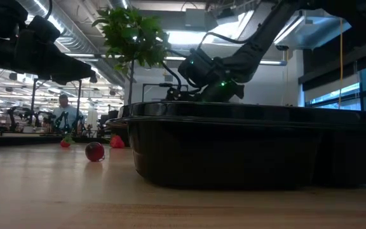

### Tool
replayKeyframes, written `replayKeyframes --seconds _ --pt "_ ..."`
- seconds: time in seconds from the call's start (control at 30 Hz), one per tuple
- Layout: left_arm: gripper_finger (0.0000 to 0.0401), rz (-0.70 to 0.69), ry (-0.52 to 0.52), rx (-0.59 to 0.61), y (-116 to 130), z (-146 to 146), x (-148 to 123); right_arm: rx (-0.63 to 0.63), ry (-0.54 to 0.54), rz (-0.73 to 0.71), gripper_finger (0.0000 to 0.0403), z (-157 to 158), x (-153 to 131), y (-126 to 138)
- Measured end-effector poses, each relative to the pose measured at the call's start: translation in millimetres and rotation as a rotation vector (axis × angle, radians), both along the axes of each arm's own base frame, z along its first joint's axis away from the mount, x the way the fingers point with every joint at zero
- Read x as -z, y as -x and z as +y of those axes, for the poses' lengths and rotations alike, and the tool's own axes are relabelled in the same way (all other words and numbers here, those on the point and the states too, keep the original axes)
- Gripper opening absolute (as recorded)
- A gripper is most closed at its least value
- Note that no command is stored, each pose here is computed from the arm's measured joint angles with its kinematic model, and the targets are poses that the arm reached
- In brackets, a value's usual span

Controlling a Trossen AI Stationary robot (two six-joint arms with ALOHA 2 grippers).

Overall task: Pick and placing Produce into tupperware
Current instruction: Put the top blackberry into the left side of the black container

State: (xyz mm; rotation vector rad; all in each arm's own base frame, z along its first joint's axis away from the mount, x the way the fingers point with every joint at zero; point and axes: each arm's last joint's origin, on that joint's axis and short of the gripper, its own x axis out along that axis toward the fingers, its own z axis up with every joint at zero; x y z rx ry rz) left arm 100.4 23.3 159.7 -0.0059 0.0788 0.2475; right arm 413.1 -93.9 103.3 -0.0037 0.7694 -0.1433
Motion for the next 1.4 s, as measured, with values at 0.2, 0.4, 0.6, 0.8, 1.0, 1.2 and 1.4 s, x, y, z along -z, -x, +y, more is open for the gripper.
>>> replayKeyframes --seconds 0.2,0.4,0.6,0.8,1.0,1.2,1.4 --pt "0.0186 0.0 0.001 0.0 0.0 0.0 0.0 0.016 -0.02 0.012 0.0254 1.1 4.0 4.2" --pt "0.0186 0.0 0.001 0.0 0.0 0.0 0.0 0.016 -0.021 0.018 0.0214 1.5 4.9 5.1" --pt "0.0186 -0.001 0.003 0.0 0.0 0.0 0.0 0.009 -0.025 0.023 0.0147 2.1 5.3 5.6" --pt "0.0186 -0.001 0.003 0.0 0.0 0.0 0.0 0.008 -0.023 0.022 0.0117 2.1 5.4 5.7" --pt "0.0186 -0.004 0.017 -0.002 0.0 0.0 0.0 0.017 -0.022 0.023 0.0121 4.6 -3.4 7.9" --pt "0.0186 -0.004 0.018 -0.002 0.0 0.0 0.0 -0.007 -0.023 -0.039 0.0117 22.4 -66.0 18.8" --pt "0.0186 -0.004 0.018 -0.002 0.0 0.0 0.1 -0.062 -0.093 -0.053 0.0118 62.8 -140.4 50.6"
